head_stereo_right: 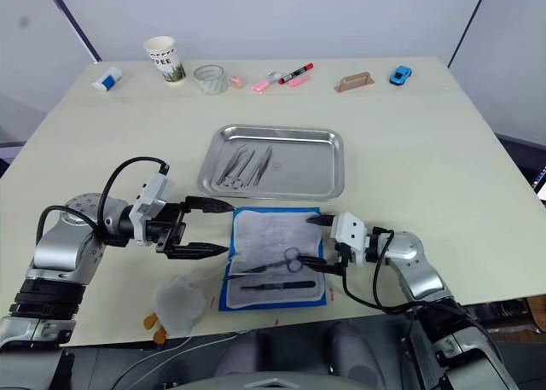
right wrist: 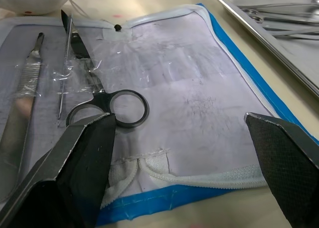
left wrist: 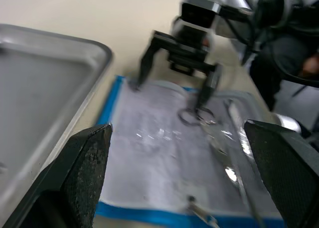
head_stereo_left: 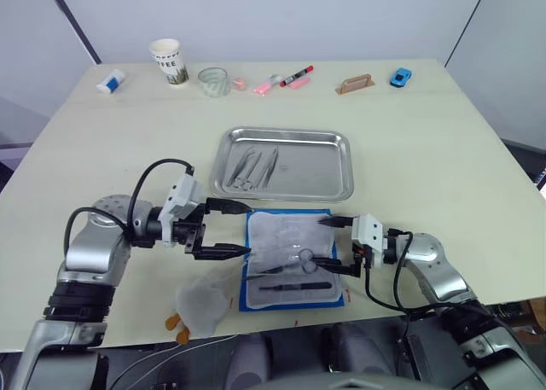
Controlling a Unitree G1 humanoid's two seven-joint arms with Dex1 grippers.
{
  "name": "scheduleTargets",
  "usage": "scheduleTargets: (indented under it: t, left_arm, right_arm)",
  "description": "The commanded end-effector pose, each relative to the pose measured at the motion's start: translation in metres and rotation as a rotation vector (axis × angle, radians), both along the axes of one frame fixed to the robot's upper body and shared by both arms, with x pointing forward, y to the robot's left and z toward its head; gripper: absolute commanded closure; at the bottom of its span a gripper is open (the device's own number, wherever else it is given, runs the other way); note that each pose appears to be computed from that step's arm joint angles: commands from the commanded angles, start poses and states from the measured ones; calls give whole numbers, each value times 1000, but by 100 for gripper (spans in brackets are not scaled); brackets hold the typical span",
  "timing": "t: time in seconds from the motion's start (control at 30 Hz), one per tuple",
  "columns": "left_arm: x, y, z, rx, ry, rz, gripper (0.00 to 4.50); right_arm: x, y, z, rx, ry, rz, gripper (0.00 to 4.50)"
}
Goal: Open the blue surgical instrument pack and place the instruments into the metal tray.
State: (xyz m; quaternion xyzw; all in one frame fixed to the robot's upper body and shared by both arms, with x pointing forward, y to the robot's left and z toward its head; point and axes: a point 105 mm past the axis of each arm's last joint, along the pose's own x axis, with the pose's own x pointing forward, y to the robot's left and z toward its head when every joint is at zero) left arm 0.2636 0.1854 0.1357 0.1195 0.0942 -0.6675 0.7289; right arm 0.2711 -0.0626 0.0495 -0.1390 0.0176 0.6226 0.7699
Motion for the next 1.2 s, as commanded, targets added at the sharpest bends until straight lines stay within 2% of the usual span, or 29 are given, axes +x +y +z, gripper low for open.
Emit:
scheduleTargets:
  t: [0.03,0.33,0.6,0.77,1.2]
  left_arm:
    - [-13,2,-1,24,-40,-98,4]
    - [-21,-14,-17,63,-92,-189,4]
    - [-23,-22,-19,36,-108,-223,4]
    - [-27,-23,-29,75,-96,-256,4]
    - [-17,-35,-54,65,-98,-240,4]
  right_arm:
    - [-17,-11,-15,-38,103,-2,0]
    - [-30,-23,20,24,77,11,0]
    - [-37,-34,34,45,58,-6,0]
    - [-45,-57,45,22,50,-27,0]
    - [-62,-81,77,33,32,-33,0]
